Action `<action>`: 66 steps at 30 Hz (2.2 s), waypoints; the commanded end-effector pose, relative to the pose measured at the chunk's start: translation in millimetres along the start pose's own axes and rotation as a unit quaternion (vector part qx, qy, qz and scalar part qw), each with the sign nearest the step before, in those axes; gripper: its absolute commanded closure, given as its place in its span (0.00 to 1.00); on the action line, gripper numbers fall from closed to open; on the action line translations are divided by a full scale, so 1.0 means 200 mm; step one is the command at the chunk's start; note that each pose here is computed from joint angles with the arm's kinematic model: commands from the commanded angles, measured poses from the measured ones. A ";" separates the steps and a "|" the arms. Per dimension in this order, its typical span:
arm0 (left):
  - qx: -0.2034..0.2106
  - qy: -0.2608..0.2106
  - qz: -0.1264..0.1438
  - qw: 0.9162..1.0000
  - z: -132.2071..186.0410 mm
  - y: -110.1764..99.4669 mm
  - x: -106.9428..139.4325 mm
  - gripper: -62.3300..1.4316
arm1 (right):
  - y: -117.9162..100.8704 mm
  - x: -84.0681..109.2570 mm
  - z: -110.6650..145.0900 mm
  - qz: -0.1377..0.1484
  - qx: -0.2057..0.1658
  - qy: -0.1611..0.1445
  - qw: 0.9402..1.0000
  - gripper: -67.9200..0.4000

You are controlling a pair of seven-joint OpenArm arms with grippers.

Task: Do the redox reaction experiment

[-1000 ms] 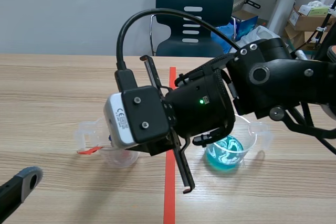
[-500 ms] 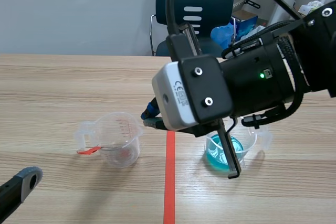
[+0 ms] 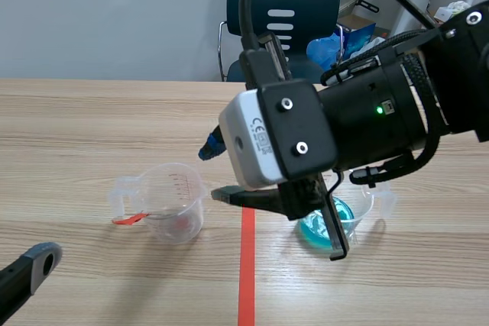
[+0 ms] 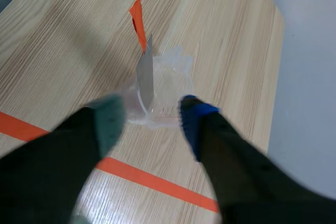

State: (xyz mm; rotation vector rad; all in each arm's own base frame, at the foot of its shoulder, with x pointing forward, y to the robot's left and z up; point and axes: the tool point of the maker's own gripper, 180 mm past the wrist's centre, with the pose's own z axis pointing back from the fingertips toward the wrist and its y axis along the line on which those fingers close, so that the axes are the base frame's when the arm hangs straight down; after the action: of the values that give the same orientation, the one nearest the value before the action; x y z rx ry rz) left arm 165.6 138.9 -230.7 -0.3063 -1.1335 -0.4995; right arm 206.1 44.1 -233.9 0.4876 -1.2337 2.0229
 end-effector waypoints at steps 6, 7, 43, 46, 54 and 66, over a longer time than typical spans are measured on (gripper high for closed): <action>0.002 -0.016 0.001 1.000 0.00 0.00 0.04 0.00 | -0.07 0.06 -0.04 0.014 -0.014 -0.019 1.000 0.24; 0.002 -0.016 0.001 1.000 0.00 0.00 0.04 0.00 | -0.07 0.07 -0.05 0.015 -0.015 -0.020 1.000 0.23; 0.002 -0.016 0.002 1.000 0.00 0.00 0.04 0.00 | -0.03 0.07 -0.41 -0.017 0.016 -0.026 0.999 0.24; 0.002 -0.016 0.002 1.000 0.00 0.00 0.04 0.00 | -0.03 0.06 -0.42 -0.020 0.016 -0.025 0.999 0.24; 0.002 -0.016 0.002 1.000 0.00 0.00 0.04 0.00 | -0.03 0.06 -0.43 -0.020 0.016 -0.025 0.999 0.40; 0.002 -0.016 0.002 1.000 0.00 0.00 0.04 0.00 | -0.03 0.06 -0.43 -0.021 0.016 -0.026 0.999 0.82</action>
State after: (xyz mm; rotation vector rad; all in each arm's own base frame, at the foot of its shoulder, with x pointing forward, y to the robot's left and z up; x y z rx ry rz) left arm 165.6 138.9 -230.7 -0.3063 -1.1335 -0.4995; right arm 203.5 122.4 -271.0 0.5818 -1.1787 2.0117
